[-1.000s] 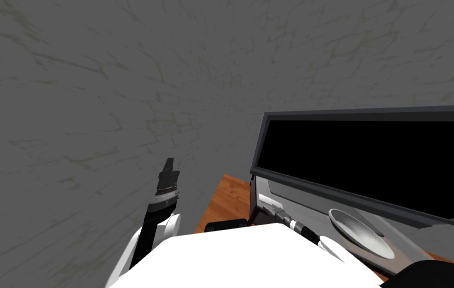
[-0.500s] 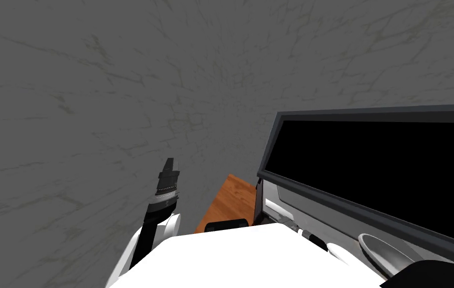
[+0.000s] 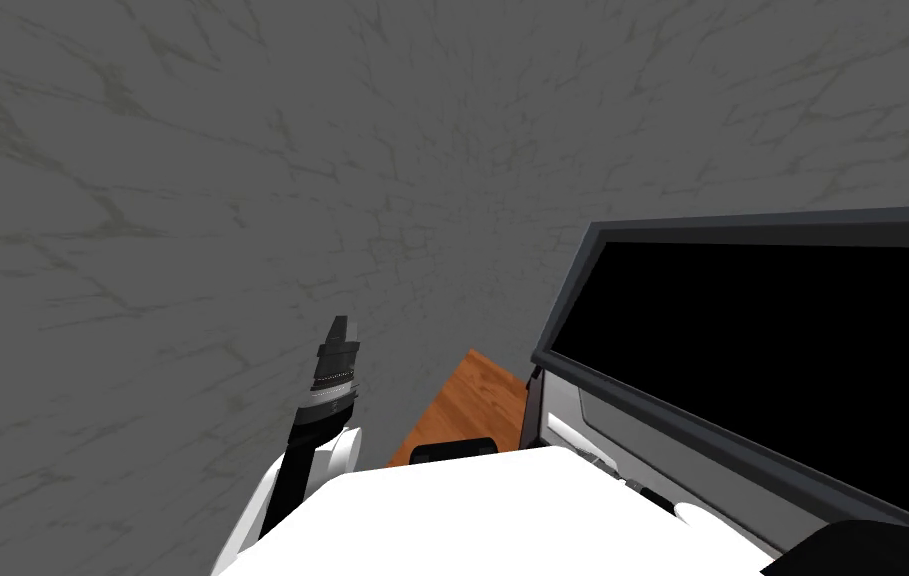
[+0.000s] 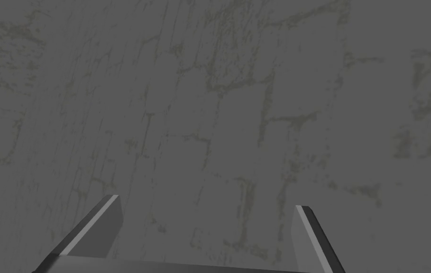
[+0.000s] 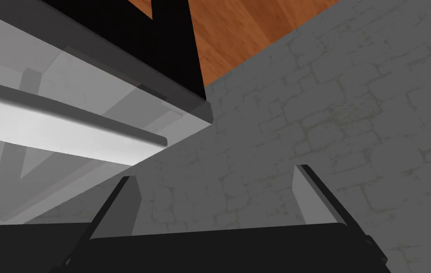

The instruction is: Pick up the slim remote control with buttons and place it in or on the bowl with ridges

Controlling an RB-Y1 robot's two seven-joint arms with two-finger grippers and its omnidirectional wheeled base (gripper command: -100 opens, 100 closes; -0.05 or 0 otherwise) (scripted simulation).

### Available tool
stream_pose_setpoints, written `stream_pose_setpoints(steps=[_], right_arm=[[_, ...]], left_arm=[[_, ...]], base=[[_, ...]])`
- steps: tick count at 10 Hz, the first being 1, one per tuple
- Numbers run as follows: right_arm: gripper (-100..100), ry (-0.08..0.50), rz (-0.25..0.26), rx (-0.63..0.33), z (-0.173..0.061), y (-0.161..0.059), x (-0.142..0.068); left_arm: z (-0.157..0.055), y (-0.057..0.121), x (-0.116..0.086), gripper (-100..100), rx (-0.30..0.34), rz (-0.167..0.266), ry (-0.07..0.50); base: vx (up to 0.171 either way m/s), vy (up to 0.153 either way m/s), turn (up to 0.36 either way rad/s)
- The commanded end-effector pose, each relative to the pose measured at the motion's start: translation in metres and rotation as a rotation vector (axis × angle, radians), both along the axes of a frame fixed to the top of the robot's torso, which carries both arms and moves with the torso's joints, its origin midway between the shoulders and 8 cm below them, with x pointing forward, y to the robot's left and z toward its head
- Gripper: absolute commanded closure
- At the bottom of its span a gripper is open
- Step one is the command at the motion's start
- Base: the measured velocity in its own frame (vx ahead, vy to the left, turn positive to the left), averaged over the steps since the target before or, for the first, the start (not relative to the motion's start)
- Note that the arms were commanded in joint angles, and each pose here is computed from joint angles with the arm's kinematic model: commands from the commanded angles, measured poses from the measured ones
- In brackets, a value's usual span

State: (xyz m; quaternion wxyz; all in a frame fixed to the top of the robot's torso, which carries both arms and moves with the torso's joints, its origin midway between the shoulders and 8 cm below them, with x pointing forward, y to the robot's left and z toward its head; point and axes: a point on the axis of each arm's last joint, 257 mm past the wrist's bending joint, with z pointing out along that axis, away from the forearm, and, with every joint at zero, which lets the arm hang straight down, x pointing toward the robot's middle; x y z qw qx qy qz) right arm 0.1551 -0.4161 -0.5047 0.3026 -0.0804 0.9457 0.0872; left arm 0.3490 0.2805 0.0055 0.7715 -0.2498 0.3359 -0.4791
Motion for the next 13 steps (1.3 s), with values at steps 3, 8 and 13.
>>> stream_pose_setpoints(steps=[3,8,13], right_arm=[[-100,0.082,0.041,-0.068,-0.018,-0.022,-0.032],[-100,0.23,0.102,-0.176,-0.035,-0.068,-0.09],[-100,0.371,0.172,-0.274,-0.041,-0.11,-0.146]], left_arm=[[0.0,0.0,0.0,0,0.0,0.0,0.0],[0.0,0.0,0.0,0,0.0,0.0,0.0],[0.0,0.0,0.0,0,0.0,0.0,0.0]], base=[[0.003,-0.008,0.196],[0.011,-0.01,0.244],[0.021,-0.014,0.194]])
